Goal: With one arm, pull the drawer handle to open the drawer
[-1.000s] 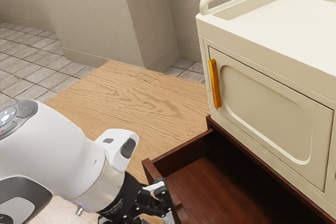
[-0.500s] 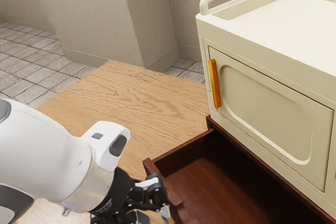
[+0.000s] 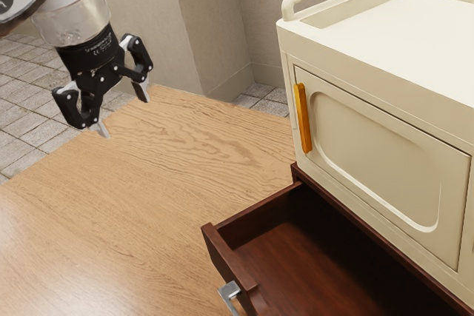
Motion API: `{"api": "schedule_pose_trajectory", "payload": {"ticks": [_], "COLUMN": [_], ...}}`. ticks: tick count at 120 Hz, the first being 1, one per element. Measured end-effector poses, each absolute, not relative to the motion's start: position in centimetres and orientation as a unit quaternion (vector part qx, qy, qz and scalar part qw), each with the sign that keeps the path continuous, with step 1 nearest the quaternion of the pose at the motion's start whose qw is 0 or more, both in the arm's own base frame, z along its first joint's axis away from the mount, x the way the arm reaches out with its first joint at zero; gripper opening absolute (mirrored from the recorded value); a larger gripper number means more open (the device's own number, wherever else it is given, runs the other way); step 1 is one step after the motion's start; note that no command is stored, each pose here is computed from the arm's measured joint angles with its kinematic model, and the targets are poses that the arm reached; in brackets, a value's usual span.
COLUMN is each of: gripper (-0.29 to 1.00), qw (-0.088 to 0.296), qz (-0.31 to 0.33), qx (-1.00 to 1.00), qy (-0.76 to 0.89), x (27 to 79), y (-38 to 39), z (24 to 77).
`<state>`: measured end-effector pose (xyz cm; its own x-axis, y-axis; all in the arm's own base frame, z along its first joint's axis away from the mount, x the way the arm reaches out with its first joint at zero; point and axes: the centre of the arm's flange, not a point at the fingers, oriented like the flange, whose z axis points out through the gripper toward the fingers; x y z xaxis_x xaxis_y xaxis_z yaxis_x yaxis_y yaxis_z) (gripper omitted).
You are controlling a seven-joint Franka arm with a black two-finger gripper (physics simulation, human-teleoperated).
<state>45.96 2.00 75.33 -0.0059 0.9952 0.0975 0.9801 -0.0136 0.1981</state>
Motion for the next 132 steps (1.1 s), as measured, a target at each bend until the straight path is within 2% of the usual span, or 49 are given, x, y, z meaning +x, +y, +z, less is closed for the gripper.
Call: {"api": "schedule_pose_trajectory", "payload": {"ticks": [7,25,45,55,71,132], "gripper": [0.64,0.67,0.69,0.69,0.70,0.70], "qw": [0.011,-0.022,-0.016,0.007,0.017,-0.003], "qz": [0.089,0.045,0.047,0.042,0.037,0.005], "qx": [0.700,0.704,0.701,0.699,0.708,0.727], "qy": [0.709,0.708,0.712,0.714,0.705,0.686], "x": [46.4,47.2,47.3,46.7,46.6,47.3], "y": [2.7,2.1,2.3,2.5,1.7,0.9], "z": [73.7,68.8,68.4,69.3,69.4,65.6]}}
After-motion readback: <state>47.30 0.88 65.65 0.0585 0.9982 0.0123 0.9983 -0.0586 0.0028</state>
